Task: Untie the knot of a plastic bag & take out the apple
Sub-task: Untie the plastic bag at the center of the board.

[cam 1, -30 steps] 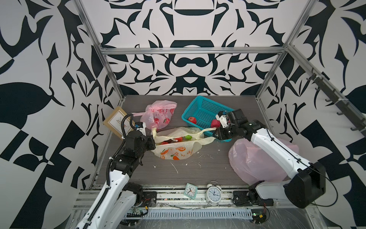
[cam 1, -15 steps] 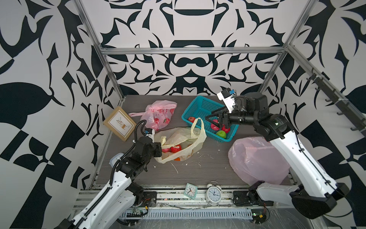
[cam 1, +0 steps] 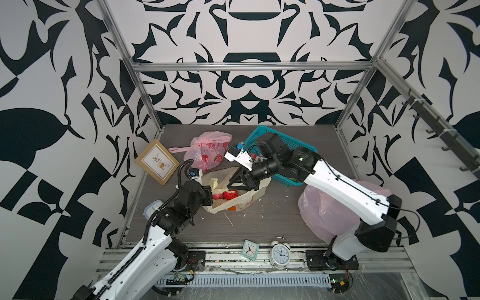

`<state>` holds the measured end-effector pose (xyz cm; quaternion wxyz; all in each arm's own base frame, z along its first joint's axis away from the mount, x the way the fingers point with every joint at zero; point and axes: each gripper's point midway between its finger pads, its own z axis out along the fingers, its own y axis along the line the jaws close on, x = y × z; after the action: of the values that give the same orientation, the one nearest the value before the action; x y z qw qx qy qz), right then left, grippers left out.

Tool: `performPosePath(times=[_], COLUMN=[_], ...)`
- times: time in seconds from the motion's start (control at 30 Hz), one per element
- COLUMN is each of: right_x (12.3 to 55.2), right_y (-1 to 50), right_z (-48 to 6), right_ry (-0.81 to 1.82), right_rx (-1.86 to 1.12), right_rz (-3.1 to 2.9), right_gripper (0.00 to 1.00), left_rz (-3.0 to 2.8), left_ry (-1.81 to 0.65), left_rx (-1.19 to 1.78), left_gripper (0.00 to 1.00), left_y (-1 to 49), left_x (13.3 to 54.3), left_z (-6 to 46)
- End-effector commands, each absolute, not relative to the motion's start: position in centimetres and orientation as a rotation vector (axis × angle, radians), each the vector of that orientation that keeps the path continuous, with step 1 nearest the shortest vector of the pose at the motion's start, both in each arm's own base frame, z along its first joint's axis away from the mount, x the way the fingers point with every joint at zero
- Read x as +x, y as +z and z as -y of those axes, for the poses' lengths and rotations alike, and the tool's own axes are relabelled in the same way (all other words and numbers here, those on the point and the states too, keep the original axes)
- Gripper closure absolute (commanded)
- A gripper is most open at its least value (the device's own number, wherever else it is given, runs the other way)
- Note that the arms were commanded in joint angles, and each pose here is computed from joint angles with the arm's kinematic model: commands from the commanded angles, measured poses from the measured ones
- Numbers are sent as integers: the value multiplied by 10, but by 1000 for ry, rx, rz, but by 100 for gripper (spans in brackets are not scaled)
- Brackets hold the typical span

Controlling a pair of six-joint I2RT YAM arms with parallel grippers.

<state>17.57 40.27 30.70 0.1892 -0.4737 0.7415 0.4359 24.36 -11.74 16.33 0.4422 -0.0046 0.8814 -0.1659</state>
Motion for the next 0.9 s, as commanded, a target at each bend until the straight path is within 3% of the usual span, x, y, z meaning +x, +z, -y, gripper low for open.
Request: performPosePath(times=[0.0, 0.2, 0.5, 0.53, 0.6, 0.7, 0.77, 0.87], right_x=[172, 194, 215, 217, 221, 230, 236, 240], right_y=[261, 166, 126, 127, 131, 142, 147, 151], right_z=[-403, -392, -348, -348, -353, -364, -367, -372], right_ry=[1113, 789, 464, 473, 514, 554, 579, 611], right_rx=[-1363, -1266, -1112, -1094, -1059, -1010, -978, -964], right_rz=[-2232, -2514, -2599, -2591, -2564, -2510, -2487, -2470], right_gripper=[67, 74, 74, 74, 74, 74, 75, 75], left_rz=[-2157, -2177, -2154, -2158, -2165, -2183, -2172, -2073], left_ry=[-401, -382, -305, -307, -325, -363, -416, -465], left_rx=[-48, -65, -174, -181, -183, -163, -129, -113], left_gripper=[97, 97, 96, 89, 62, 31, 20, 17], left_y=[166, 164, 170, 169, 168, 171, 181, 213], left_x=[245, 244, 226, 224, 221, 216, 213, 209], left_z=[112, 109, 78, 77, 78, 83, 90, 88])
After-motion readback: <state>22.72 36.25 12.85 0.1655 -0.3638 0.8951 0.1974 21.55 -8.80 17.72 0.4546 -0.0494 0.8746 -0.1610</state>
